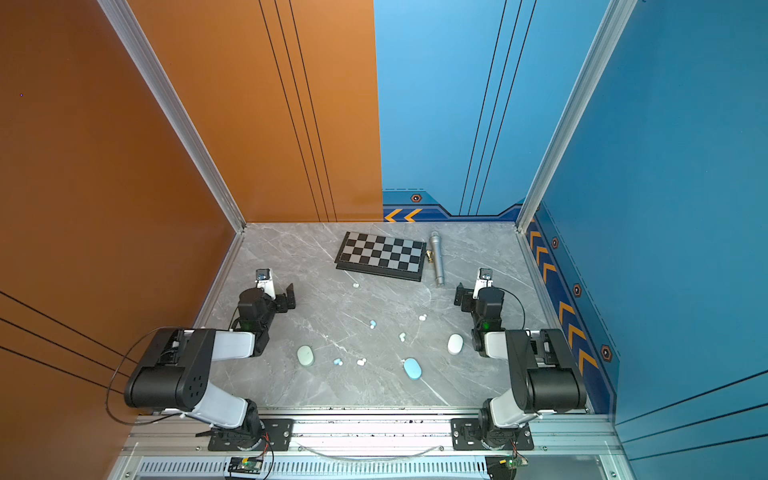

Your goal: Insert the wireless bluetooth earbuds into the charging case

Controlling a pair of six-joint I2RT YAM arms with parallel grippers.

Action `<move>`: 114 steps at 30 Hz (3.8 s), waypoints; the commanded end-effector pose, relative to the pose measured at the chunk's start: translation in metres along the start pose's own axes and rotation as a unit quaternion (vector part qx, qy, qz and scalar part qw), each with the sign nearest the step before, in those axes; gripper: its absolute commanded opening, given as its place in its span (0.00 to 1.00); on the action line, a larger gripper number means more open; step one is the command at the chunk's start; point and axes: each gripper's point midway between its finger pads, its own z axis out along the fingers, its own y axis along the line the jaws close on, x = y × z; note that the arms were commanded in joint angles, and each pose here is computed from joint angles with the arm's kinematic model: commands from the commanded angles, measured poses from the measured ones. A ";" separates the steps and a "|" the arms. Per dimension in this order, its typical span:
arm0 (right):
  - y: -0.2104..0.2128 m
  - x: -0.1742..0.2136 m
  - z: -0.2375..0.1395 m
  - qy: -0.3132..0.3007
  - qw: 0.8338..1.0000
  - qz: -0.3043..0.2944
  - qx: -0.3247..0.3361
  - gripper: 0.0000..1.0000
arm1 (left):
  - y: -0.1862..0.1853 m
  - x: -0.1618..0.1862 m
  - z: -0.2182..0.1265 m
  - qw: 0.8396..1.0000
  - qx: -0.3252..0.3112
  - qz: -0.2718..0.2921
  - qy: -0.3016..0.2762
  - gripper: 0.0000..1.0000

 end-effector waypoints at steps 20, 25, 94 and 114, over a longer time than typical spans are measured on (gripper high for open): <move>0.015 0.011 -0.176 0.397 0.901 0.167 0.043 0.83 | -0.051 -0.154 -0.137 0.959 0.214 -0.181 -0.029 0.99; 0.027 0.036 -0.208 0.455 0.883 0.110 0.039 0.83 | -0.109 -0.145 -0.155 0.955 0.289 -0.063 0.012 1.00; 0.199 -0.042 -0.186 0.230 0.889 -0.263 -0.296 0.36 | -0.244 -0.132 -0.215 0.828 0.460 -0.180 0.265 0.99; 0.246 -0.092 -0.220 0.160 0.872 -0.276 -0.370 0.33 | -0.301 -0.127 -0.238 0.770 0.519 -0.168 0.331 0.91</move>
